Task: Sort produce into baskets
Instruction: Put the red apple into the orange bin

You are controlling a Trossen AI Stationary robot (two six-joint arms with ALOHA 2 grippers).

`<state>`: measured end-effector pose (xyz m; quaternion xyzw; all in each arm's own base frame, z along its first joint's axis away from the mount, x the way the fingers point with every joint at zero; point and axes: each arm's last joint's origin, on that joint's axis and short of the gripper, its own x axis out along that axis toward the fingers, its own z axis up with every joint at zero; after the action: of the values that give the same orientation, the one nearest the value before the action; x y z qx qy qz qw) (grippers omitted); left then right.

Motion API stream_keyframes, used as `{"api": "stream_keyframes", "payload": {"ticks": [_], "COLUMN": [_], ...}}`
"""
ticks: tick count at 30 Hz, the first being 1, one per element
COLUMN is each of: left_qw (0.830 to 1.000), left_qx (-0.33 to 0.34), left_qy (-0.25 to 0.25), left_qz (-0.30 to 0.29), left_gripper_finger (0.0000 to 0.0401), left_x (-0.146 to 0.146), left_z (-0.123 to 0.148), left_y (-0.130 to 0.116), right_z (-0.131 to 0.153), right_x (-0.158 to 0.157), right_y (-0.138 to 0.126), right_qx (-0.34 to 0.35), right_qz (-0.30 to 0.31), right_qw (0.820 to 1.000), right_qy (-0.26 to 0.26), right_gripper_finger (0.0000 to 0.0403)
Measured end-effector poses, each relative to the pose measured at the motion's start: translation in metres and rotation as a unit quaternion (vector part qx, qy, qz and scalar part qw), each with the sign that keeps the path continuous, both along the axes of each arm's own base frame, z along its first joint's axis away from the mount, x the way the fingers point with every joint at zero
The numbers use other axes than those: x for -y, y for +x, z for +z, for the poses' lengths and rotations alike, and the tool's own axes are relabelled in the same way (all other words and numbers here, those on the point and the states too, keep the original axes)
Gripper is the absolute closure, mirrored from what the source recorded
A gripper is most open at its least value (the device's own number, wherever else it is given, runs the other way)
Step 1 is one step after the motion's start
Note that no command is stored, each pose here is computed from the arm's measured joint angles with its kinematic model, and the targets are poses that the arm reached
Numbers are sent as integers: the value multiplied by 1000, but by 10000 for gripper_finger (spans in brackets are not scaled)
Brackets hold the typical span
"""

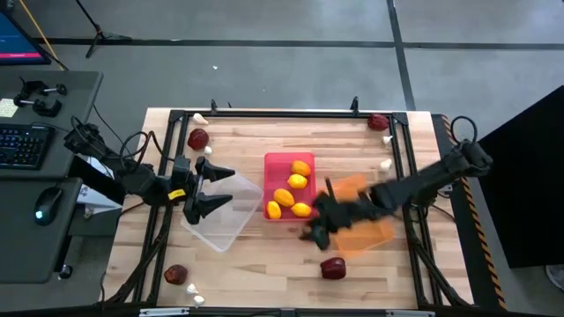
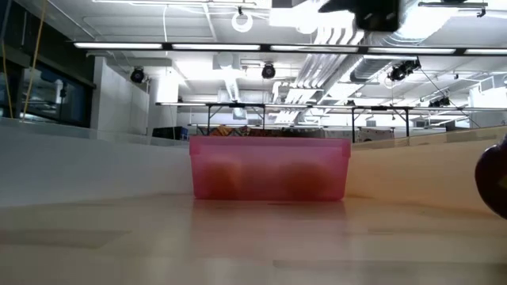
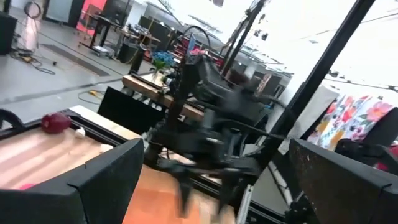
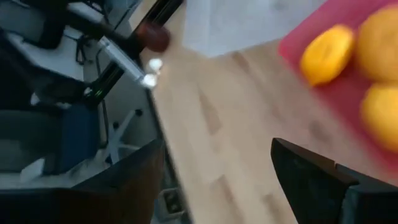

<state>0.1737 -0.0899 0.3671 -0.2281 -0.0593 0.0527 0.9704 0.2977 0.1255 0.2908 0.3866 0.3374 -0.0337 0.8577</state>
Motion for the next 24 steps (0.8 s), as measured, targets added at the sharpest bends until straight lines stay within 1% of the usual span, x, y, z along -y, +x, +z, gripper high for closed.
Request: {"api": "stream_keyframes", "payload": {"ticks": [5, 8, 10, 11, 13, 14, 17, 19, 20, 22, 24], "left_qw": [1000, 1000, 1000, 1000, 999, 999, 999, 999, 999, 999, 999], "left_qx": [-1, -2, -2, -2, -2, -2, -3, -3, -3, -4, -4], "left_qy": [5, 6, 10, 10, 9, 10, 11, 14, 16, 18, 18], "left_qz": [14, 23, 27, 30, 34, 36, 34, 31, 31, 32, 32], "left_gripper_finger": [13, 13, 13, 13, 13, 13, 13, 13, 13, 13, 13], "left_x": [-5, -8, -9, -10, -12, -12, -12, -12, -12, -12, -12], "left_z": [0, 0, 0, 0, 0, 0, 0, 0, 0, 0, 0], "left_y": [2, 4, 4, 5, 6, 6, 6, 6, 6, 6, 6], "right_z": [-1, -4, -4, -3, -2, -2, 1, 4, 7, 8, 10], "right_x": [-62, -82, -85, -85, -85, -84, -82, -79, -77, -73, -69], "right_y": [-31, -45, -48, -49, -48, -46, -42, -37, -36, -35, -36], "right_qx": [35, 49, 65, 72, 76, 76, 69, 56, 45, 10, -20], "right_qz": [-60, -56, -50, -58, -76, -75, -13, 16, 29, 51, 60], "right_qw": [998, 997, 995, 994, 993, 993, 996, 996, 995, 991, 989], "right_qy": [9, -16, -60, -63, -45, -41, -55, -67, -80, -122, -137], "right_gripper_finger": [119, 119, 119, 119, 119, 119, 117, 110, 105, 91, 79]}}
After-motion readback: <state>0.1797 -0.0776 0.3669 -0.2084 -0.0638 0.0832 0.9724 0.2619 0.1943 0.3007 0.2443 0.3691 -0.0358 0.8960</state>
